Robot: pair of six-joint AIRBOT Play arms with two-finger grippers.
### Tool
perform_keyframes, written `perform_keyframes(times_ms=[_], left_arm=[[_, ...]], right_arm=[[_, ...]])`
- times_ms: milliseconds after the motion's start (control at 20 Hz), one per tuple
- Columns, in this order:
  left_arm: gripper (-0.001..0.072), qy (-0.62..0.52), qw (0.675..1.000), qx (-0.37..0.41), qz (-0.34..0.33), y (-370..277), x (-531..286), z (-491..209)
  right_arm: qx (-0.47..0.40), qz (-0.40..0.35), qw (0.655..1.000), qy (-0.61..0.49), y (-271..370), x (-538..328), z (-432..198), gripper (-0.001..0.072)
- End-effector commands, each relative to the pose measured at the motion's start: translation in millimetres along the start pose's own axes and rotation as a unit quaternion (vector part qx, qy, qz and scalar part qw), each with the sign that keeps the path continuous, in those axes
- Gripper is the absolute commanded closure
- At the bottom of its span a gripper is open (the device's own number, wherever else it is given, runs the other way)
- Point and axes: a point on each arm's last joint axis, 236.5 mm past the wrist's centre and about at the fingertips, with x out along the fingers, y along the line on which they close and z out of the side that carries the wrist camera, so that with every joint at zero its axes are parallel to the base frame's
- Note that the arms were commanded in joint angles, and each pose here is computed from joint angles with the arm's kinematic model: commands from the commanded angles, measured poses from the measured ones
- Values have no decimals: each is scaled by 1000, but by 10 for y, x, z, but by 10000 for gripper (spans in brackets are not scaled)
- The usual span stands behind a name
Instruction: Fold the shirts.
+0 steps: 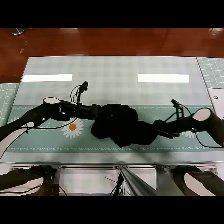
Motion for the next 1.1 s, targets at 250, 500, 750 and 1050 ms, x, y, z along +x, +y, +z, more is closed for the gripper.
perform_keyframes(times_ms=[250,500,750,1050], left_arm=[[684,-7,1000,1,-27,-222,-91,135],[685,-127,970,197,-70,-1939,-842,1137],[686,-305,885,310,163,-3072,-2074,1627],[686,-365,799,368,306,-3614,-2914,694]], right_arm=[[-127,29,991,-13,787,-121,641,690],[-262,8,935,-238,1968,-2119,1642,691],[-377,38,797,-470,3073,-4369,854,691],[-392,-42,713,-580,2613,-5162,-505,691]])
